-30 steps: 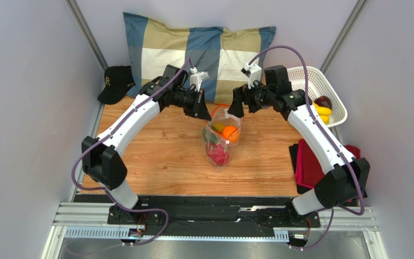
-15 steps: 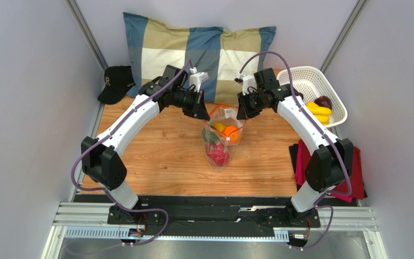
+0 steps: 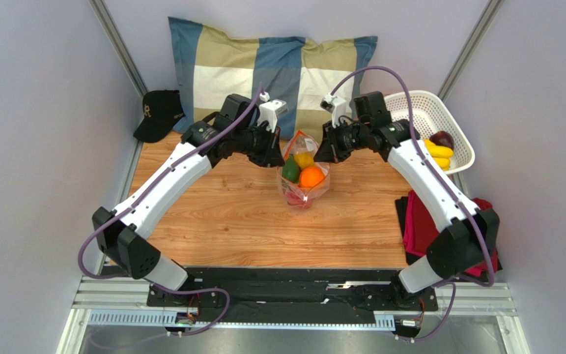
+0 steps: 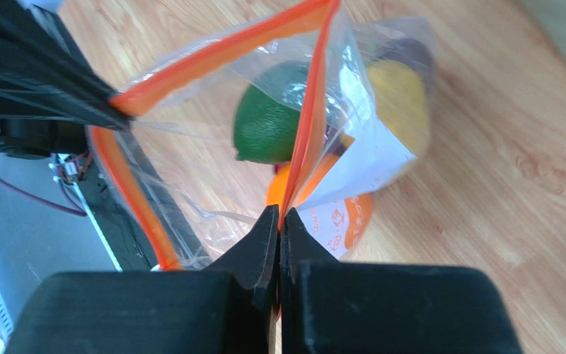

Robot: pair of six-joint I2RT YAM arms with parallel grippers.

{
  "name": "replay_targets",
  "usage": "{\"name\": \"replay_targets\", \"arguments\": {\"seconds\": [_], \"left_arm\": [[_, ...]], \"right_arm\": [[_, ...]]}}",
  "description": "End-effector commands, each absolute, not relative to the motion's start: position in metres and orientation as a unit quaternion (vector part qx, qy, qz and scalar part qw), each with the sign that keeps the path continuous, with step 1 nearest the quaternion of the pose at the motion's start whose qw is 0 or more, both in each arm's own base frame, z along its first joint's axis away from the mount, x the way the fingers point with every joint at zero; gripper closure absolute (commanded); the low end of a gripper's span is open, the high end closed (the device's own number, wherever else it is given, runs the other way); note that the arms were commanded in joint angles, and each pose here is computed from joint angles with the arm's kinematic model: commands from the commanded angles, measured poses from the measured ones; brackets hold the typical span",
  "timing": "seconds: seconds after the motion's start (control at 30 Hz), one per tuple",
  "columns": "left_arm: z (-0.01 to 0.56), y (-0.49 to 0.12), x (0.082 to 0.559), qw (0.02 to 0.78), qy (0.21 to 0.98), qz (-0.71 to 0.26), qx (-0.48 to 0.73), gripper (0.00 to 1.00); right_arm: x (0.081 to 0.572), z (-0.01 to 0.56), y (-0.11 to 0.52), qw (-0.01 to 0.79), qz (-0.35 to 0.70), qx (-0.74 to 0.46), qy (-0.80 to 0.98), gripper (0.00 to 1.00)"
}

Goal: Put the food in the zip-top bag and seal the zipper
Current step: Pick up the fake fruit from the bin.

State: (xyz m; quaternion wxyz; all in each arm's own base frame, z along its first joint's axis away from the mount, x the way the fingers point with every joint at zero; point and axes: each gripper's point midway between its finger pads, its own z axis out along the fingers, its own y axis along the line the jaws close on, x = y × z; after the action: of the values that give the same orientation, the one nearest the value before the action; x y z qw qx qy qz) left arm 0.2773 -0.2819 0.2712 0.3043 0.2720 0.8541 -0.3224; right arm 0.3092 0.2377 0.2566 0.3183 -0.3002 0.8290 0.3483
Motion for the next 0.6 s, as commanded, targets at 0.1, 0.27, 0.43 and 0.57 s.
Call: {"name": "replay_targets", "arguments": {"seconds": [0.1, 0.27, 0.43, 0.57], "left_arm": [[0.267, -0.285, 0.288, 0.299, 0.860, -0.318, 0.265, 1.00], [0.260, -0.290, 0.292, 0.290, 0.862, -0.322, 0.264, 1.00], [0.255, -0.293, 0.293, 0.280, 0.862, -0.329, 0.266, 1.00], [0.256, -0.295, 0.296, 0.282, 0.859, -0.334, 0.267, 1.00]], "right_arm": [[0.342, 0.236, 0.217, 0.304, 0.320, -0.277, 0.853, 0.94], [0.359, 0.244, 0.187, 0.299, 0.330, -0.257, 0.858, 0.37], [0.401, 0.282, 0.098, 0.366, 0.286, -0.209, 0.860, 0.02], [0.435, 0.274, 0.016, 0.383, 0.191, -0.174, 0.887, 0.04]]}}
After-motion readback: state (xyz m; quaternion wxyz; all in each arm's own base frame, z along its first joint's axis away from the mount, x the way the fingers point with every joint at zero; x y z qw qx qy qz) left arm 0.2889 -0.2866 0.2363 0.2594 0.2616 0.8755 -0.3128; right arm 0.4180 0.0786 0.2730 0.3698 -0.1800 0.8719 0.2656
